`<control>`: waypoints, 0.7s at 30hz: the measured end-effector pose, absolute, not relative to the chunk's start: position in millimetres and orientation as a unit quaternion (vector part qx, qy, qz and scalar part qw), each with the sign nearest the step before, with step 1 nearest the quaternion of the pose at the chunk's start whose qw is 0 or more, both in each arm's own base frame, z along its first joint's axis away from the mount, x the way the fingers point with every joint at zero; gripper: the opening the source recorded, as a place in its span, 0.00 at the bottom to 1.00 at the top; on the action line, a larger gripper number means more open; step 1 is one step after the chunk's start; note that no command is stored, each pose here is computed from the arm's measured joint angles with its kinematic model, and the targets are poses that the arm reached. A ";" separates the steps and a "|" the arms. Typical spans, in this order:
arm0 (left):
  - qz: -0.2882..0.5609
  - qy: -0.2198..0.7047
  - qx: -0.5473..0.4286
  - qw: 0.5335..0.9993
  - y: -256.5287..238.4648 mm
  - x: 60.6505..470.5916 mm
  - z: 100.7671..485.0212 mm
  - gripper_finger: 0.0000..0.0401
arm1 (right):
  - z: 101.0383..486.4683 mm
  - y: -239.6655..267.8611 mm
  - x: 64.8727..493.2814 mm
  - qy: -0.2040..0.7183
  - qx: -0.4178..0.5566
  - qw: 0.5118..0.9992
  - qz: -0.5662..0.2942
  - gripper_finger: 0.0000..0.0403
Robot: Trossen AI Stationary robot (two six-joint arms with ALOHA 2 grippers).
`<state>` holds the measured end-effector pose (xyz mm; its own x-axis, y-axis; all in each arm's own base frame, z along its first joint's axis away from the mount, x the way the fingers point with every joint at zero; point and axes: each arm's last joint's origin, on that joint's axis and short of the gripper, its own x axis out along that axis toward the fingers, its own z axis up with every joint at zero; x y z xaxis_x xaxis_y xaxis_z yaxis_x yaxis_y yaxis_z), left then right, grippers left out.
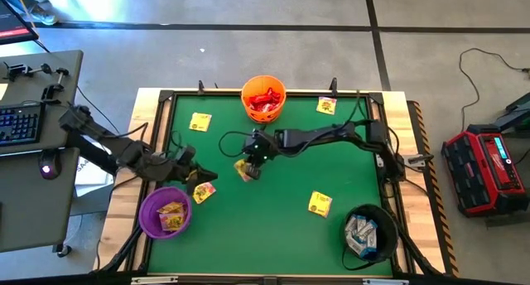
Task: Sort candy by brand, put in halloween buckets
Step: Put the yellow candy into the purple bucket
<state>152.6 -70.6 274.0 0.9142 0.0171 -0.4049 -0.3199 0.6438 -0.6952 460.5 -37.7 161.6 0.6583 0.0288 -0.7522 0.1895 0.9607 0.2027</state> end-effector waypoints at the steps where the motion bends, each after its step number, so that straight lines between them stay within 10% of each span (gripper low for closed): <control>1: 0.102 0.185 -0.408 0.888 -69.3 154.8 272.9 0.07 | 168.8 -38.0 459.5 0.403 0.128 0.905 -0.048 0.00; 21: 0.155 0.124 -0.165 0.966 -41.0 186.1 280.4 0.43 | 298.2 -3.8 421.9 0.260 0.086 0.961 -0.025 0.00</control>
<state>186.1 -41.0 280.4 0.9214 0.2584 -0.2901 -0.3400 0.8977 -0.2803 421.9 -3.8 298.2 0.8634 -0.0036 -0.5044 0.0928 0.9841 0.1518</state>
